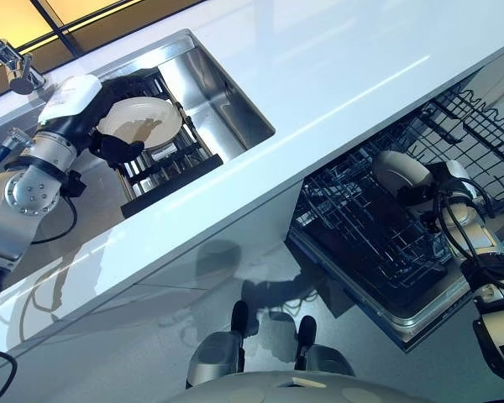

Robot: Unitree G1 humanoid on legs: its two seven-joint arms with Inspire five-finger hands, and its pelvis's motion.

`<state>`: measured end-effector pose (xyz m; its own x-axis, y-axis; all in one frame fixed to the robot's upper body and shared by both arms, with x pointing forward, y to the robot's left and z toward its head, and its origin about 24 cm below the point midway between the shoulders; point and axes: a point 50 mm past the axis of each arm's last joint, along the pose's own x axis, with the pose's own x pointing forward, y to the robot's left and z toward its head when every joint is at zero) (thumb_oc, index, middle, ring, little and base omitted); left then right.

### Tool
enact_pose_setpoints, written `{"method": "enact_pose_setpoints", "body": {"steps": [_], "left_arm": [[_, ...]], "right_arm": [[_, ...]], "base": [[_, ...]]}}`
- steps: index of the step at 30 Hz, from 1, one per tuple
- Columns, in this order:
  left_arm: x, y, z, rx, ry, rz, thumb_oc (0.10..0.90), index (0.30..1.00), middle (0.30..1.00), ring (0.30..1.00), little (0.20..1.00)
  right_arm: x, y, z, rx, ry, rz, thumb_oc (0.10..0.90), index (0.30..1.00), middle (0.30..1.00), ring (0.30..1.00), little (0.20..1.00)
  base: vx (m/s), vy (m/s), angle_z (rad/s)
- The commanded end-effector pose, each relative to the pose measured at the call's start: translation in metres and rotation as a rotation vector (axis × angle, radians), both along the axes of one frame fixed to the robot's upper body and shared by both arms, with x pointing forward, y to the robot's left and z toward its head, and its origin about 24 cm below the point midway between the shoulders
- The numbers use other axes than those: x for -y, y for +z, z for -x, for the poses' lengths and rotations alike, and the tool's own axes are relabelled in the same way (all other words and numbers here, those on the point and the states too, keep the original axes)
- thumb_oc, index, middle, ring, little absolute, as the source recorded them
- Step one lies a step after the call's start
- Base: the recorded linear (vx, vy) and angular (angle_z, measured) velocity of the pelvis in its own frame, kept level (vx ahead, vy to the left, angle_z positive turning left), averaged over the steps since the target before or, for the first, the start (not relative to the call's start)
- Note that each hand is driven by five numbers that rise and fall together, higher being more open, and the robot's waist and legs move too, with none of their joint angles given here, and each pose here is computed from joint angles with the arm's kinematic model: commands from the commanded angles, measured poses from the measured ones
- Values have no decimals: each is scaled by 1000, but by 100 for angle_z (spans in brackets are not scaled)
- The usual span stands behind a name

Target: Pick up plates and place into dishwasher.

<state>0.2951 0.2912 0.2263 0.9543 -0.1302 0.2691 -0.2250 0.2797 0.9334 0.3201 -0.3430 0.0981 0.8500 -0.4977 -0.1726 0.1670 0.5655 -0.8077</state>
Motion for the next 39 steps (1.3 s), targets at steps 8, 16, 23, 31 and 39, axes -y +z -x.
{"method": "enact_pose_setpoints", "body": {"steps": [8, 16, 23, 31, 39], "left_arm": [[-31, 60, -3, 20, 353, -476, 800, 900, 900, 900, 900], [-41, 37, -9, -216, 384, -394, 800, 900, 900, 900, 900], [-42, 33, -11, -223, 398, -383, 800, 900, 900, 900, 900], [-51, 42, -2, 110, 561, -466, 657, 778, 778, 778, 757], [-57, 21, 6, 211, 711, -636, 402, 559, 559, 559, 502]], "right_arm": [[-3, 70, -19, 189, 75, 146, 800, 900, 900, 900, 900], [-15, 91, -20, 286, 147, 180, 800, 900, 900, 900, 900], [-15, 92, -18, 293, 179, 175, 800, 900, 900, 900, 900], [-52, 105, -9, 564, 350, -31, 800, 900, 900, 900, 900], [-91, 109, 19, 740, 566, -72, 800, 900, 900, 900, 900]], "base": [[-9, 6, -10], [3, -1, -2], [-1, 2, -3], [-6, 12, -2], [-21, 62, -9]]}}
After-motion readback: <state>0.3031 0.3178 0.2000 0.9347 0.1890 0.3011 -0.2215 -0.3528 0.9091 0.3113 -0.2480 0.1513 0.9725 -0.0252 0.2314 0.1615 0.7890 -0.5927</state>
